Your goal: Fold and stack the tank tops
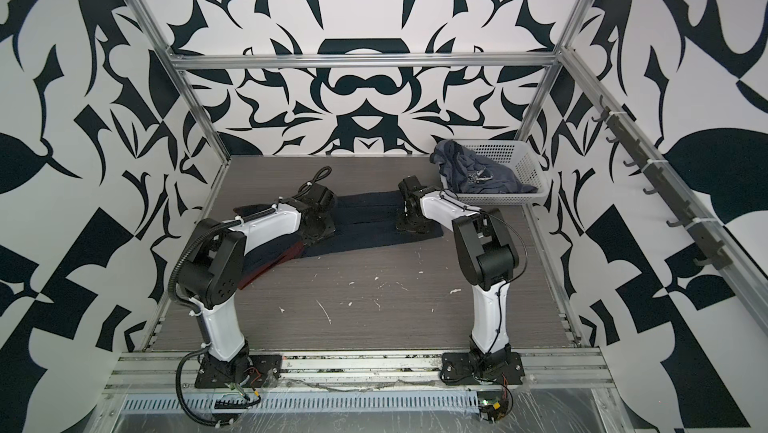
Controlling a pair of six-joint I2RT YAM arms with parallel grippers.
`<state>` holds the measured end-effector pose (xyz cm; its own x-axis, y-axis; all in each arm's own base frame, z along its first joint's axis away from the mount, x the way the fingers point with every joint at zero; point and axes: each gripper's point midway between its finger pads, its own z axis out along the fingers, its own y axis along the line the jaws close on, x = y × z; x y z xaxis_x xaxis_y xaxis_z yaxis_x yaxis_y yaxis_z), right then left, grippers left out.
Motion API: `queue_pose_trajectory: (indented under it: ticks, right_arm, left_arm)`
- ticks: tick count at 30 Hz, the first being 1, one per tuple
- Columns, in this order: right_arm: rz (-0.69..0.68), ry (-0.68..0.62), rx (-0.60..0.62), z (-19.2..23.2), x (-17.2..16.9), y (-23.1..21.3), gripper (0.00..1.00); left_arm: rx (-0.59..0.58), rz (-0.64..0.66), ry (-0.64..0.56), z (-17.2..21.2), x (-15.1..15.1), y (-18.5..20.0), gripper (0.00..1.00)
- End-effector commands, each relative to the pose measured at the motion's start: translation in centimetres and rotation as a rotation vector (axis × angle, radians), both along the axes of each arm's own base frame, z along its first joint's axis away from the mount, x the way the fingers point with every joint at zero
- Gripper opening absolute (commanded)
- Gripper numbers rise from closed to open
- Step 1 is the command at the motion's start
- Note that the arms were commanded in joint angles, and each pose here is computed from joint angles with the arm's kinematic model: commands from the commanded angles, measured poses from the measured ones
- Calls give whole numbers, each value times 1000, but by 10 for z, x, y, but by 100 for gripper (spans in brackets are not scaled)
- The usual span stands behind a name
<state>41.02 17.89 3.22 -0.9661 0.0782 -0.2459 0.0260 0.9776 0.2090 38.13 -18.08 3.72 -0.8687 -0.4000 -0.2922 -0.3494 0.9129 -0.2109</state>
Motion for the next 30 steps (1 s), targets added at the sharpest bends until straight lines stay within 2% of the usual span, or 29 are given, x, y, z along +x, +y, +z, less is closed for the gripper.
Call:
queue_pose_trajectory:
  ticks: [1,9,17,22,25,30]
  right_arm:
    - [-10,-62,-26,13,25,0,48]
    - [-48,-74,-77,8,54,-16,48]
    - [-97,-121,-116,29,66,-46,49]
    - [-77,-121,-86,39,50,-38,49]
    - [-47,-141,-60,49,34,-24,50]
    - [65,-128,-36,43,7,15,52]
  left_arm:
    - [-1,36,-28,1,19,11,45]
    - [14,68,8,-20,27,29,45]
    - [30,37,-9,-5,33,31,48]
    - [-10,-6,-23,11,34,19,50]
    - [-24,-18,-47,34,26,16,54]
    - [7,32,-93,69,-10,45,62]
